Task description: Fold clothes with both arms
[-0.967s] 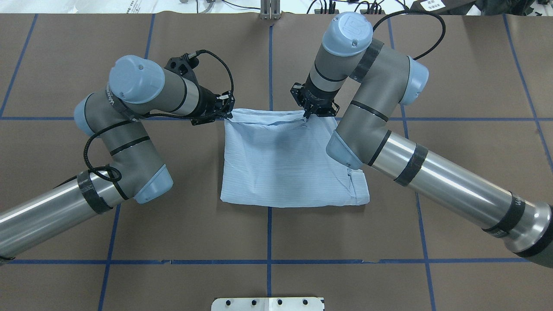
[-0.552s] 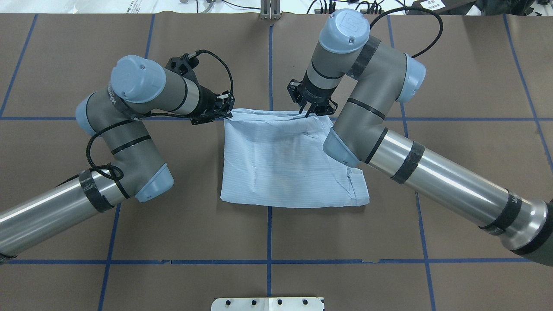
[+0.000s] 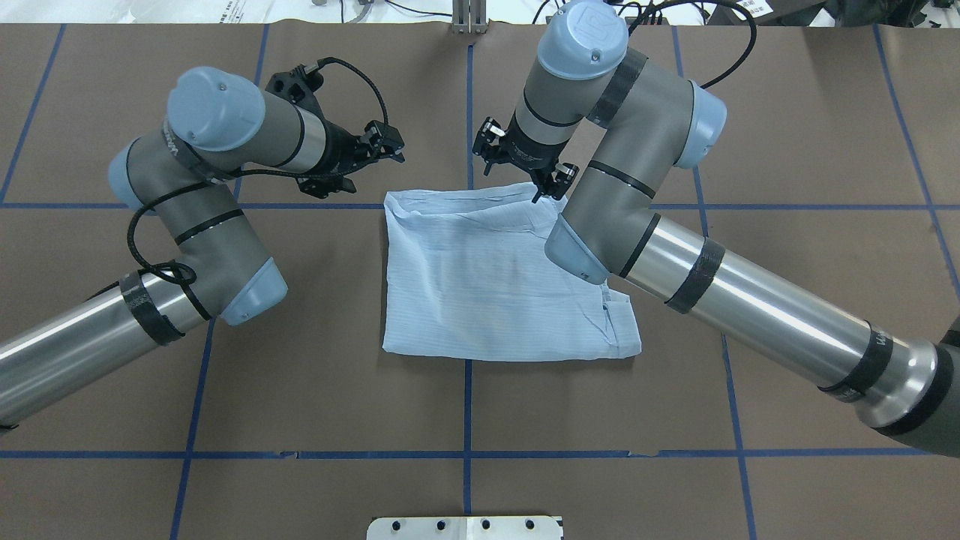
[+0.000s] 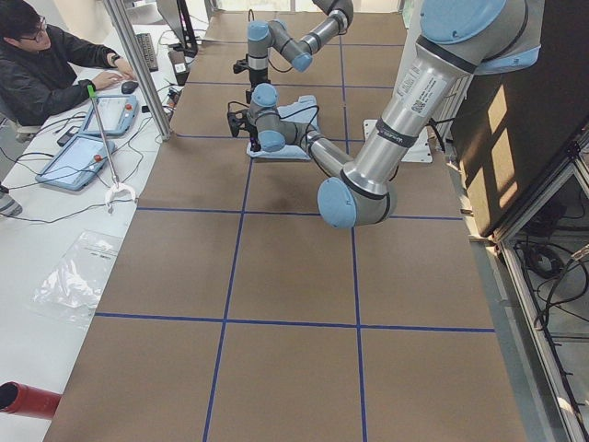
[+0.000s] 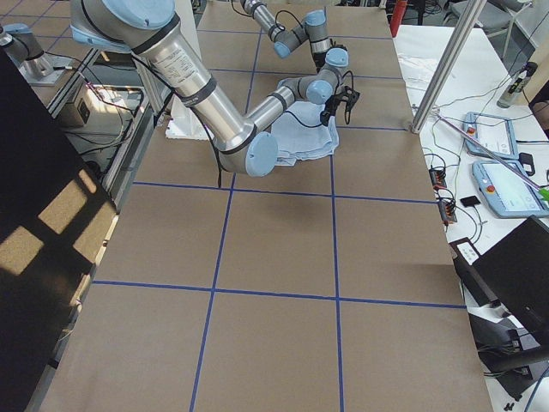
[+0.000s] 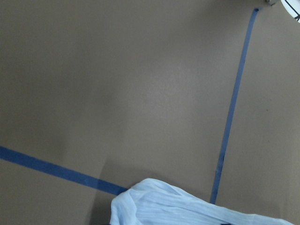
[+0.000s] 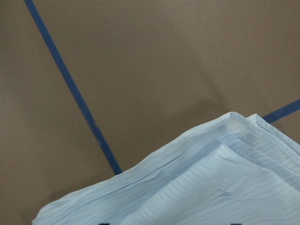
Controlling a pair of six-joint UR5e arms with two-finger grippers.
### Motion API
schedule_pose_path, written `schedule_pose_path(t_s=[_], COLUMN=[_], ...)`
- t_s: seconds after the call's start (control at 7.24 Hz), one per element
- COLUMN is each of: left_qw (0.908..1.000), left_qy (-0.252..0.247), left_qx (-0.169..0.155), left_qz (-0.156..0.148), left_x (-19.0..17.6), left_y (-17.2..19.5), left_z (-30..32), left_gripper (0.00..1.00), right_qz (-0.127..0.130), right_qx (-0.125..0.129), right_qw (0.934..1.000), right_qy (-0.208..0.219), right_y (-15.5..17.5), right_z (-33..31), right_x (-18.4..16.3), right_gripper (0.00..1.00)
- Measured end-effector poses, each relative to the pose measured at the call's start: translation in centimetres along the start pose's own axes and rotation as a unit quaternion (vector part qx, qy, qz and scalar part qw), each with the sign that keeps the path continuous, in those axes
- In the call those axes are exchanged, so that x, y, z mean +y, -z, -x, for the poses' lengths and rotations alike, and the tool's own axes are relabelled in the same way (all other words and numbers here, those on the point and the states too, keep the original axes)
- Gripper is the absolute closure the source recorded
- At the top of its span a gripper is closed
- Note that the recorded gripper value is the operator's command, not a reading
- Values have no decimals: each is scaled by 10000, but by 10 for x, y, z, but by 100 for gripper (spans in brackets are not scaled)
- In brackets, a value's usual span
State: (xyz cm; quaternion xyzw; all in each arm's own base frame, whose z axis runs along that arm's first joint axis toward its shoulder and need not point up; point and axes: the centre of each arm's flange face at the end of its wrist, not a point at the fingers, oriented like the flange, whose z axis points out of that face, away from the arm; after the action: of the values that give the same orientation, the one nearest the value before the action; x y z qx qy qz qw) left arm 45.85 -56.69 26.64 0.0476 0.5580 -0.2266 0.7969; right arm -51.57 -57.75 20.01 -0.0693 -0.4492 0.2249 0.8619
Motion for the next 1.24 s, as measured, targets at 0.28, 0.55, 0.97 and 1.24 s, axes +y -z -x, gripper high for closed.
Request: schedule_pose_path(t_s=[0.28, 0.55, 0.97, 1.24], left_qw=[9989, 9929, 9648, 9297], left_qy=[-431, -1149, -2367, -3221], left_qx=[-159, -308, -1133, -1787], left_qz=[89, 17, -155, -64], left_x=[-42, -100, -184, -222], left_y=[23, 75, 191, 261], left_z=[34, 99, 209, 302], left_gripper=[1, 1, 1, 1], right_qz=[-216, -448, -409, -51], right_qx=[-115, 120, 1008, 1230], right_qw=[9956, 9818, 9512, 9351], right_qy=[909, 1844, 2886, 3323], right_y=[16, 47, 138, 189], right_z=[-3, -66, -211, -324], right_x=[-20, -88, -202, -250], right_gripper=[0, 0, 0, 0])
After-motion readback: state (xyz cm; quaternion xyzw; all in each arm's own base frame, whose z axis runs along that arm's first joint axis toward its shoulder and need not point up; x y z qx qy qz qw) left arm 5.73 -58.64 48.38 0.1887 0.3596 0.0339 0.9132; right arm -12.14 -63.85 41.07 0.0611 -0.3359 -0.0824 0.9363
